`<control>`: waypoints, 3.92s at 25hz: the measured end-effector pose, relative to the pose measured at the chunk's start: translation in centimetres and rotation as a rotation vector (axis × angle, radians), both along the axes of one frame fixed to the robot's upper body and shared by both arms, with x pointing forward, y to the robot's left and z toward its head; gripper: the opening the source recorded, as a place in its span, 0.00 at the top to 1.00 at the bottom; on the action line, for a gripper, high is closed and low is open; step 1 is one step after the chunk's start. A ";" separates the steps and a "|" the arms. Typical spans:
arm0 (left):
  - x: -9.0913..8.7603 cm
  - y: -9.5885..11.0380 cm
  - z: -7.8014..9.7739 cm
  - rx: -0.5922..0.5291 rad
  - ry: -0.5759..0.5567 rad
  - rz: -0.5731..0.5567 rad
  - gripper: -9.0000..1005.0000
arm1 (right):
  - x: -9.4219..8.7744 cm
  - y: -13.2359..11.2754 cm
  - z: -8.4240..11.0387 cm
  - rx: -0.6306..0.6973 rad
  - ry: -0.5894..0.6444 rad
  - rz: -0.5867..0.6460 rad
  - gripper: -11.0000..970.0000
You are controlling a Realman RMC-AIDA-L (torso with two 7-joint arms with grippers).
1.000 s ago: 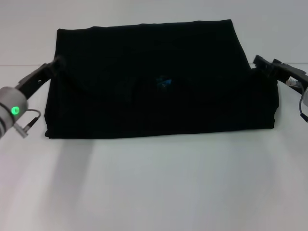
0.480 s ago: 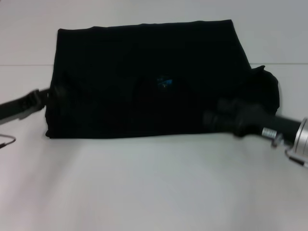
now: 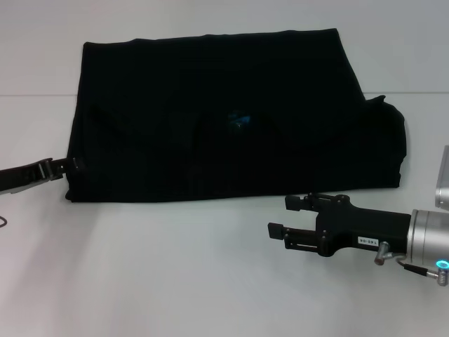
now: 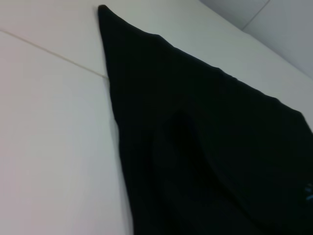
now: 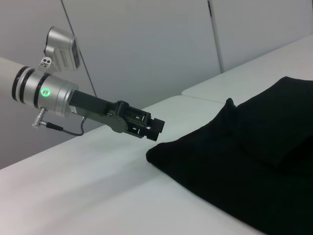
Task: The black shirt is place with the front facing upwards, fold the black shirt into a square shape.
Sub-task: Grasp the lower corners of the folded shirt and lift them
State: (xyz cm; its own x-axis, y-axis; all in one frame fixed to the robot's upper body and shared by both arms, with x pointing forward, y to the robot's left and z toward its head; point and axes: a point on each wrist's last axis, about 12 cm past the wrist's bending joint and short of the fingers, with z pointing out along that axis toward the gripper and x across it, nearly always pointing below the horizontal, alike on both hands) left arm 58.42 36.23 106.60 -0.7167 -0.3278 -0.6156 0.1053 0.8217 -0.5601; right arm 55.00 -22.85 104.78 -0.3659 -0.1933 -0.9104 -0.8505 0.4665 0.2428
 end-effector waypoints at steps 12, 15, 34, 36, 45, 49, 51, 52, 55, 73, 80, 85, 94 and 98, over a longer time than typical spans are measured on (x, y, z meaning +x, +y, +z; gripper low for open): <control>-0.1 -1.2 -0.8 0.024 0.019 -0.038 0.36 | 0.0 0.1 -0.1 0.001 0.005 -0.002 0.21; -0.2 -1.2 -1.0 0.041 0.026 -0.036 0.36 | 0.0 0.1 -0.1 0.001 0.004 -0.001 0.21; 0.1 -2.1 -1.6 0.123 0.030 -0.078 0.38 | 0.1 0.1 -0.2 -0.001 0.014 -0.016 0.21; 0.1 -2.2 -1.6 0.126 0.028 -0.081 0.45 | 0.1 0.0 -0.2 0.001 0.016 -0.020 0.21; 0.3 -2.3 -1.3 0.130 0.016 -0.089 0.80 | 0.3 -0.5 0.0 0.019 0.052 -0.053 0.21; 0.4 -2.3 -1.2 0.131 0.014 -0.091 0.93 | 1.4 -2.3 1.1 0.043 0.157 -0.140 0.21; 0.4 -2.4 -1.2 0.130 0.012 -0.096 0.93 | 2.4 -3.9 2.1 0.035 0.246 -0.218 0.21; 0.4 -2.4 -1.2 0.131 0.011 -0.097 0.93 | 3.0 -4.9 2.7 0.021 0.291 -0.265 0.21; 0.4 -2.4 -1.1 0.131 0.011 -0.099 0.93 | 4.8 -7.5 4.7 -0.061 0.446 -0.412 0.21; 0.5 -2.3 -0.8 0.121 0.003 -0.110 0.93 | 11.1 -6.5 7.2 -0.306 0.578 -0.730 0.22; 0.9 -2.7 -0.6 0.123 -0.004 -0.119 0.93 | 10.9 -5.0 5.9 -0.319 0.584 -0.721 0.23; 1.1 -2.9 -0.4 0.125 -0.010 -0.124 0.93 | 11.0 -4.6 5.4 -0.322 0.566 -0.736 0.24; 1.2 -3.0 -0.4 0.127 -0.012 -0.122 0.93 | 10.9 -4.0 5.1 -0.318 0.569 -0.731 0.26; 1.2 -2.9 -0.4 0.131 -0.014 -0.121 0.93 | 10.9 -3.8 5.1 -0.328 0.562 -0.719 0.26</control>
